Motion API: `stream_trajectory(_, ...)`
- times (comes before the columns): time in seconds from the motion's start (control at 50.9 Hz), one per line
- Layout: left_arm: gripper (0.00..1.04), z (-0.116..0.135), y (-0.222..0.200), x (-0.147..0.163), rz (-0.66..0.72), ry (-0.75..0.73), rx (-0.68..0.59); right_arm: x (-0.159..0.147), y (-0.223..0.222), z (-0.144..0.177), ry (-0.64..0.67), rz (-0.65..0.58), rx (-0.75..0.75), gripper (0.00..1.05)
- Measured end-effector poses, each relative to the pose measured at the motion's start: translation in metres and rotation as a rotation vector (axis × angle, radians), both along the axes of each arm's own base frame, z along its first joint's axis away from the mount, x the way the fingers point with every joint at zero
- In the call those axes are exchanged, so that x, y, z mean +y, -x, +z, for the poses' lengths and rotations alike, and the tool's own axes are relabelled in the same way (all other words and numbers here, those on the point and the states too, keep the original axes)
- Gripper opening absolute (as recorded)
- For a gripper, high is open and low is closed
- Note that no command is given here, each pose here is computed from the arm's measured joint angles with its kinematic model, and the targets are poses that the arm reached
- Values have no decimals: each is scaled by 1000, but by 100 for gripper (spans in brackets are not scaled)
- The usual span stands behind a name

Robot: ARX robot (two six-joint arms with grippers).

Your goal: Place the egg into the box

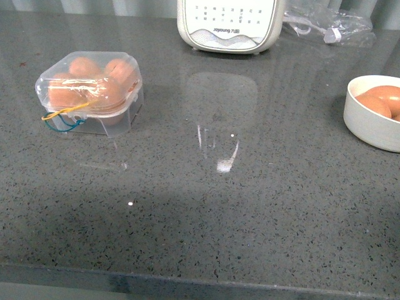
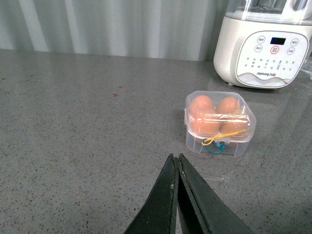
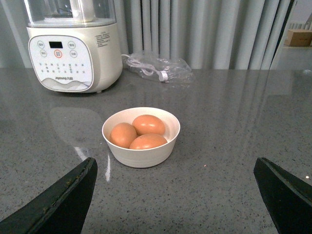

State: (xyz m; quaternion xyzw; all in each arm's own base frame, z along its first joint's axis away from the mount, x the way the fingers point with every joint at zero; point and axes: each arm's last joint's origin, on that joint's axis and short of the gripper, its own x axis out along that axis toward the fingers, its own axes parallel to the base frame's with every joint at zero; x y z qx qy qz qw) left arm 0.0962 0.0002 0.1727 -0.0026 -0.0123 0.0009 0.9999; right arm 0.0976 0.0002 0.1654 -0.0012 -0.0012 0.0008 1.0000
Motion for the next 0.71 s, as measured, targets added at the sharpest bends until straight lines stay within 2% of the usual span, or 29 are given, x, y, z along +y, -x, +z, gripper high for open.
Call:
stream_trajectory(0.039,4,0,0,0,0,1,0,0,0,0,0,0,0,97)
stream_trajectory(0.118,16,0,0,0,0,0,0,0,0,0,0,0,0,97)
stream_trajectory(0.294,51,0,0,0,0,0,0,0,0,0,0,0,0,97)
stream_trajectory(0.471,76,0,0,0,0,0,0,0,0,0,0,0,0,97)
stream_trajectory(0.569,99,0,0,0,0,-1,0,0,0,0,0,0,0,97)
stream_trajectory(0.707,98,0,0,0,0,-1,0,0,0,0,0,0,0,97)
